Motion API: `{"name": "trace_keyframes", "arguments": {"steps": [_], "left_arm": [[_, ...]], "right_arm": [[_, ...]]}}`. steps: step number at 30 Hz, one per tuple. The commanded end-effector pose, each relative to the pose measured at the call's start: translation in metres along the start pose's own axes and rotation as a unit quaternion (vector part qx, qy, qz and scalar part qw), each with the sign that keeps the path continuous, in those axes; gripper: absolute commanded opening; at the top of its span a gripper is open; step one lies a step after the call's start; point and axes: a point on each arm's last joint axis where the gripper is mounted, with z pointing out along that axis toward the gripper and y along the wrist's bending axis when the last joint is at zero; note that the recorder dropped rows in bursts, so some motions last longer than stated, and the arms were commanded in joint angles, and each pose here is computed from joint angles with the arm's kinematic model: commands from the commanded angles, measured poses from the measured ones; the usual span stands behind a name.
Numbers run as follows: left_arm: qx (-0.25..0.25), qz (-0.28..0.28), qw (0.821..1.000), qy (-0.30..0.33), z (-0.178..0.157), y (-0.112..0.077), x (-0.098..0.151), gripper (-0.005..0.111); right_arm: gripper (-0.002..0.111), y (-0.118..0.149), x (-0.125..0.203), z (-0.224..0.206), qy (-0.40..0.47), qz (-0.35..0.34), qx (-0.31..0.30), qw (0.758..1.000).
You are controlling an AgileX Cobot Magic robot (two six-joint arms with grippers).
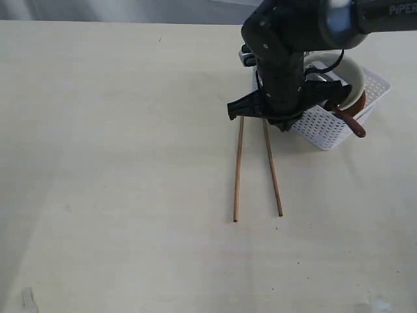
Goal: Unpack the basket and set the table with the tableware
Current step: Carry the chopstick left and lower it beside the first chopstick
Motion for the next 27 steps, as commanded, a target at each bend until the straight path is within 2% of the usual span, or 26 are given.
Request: {"name": "trace_keyframes", "arguments": {"steps": [1, 27], "left_arm": [[0.004, 0.003, 1.000, -0.004, 0.000, 0.000, 0.000, 0.000], [0.004, 0.003, 1.000, -0.004, 0.000, 0.000, 0.000, 0.000]], "right_arm": [[0.000, 0.005, 0.007, 0.018, 0.017, -0.017, 0.007, 1.000], [0.000, 0.016, 0.014, 0.034, 0.037, -0.003, -0.027, 0.999]]}}
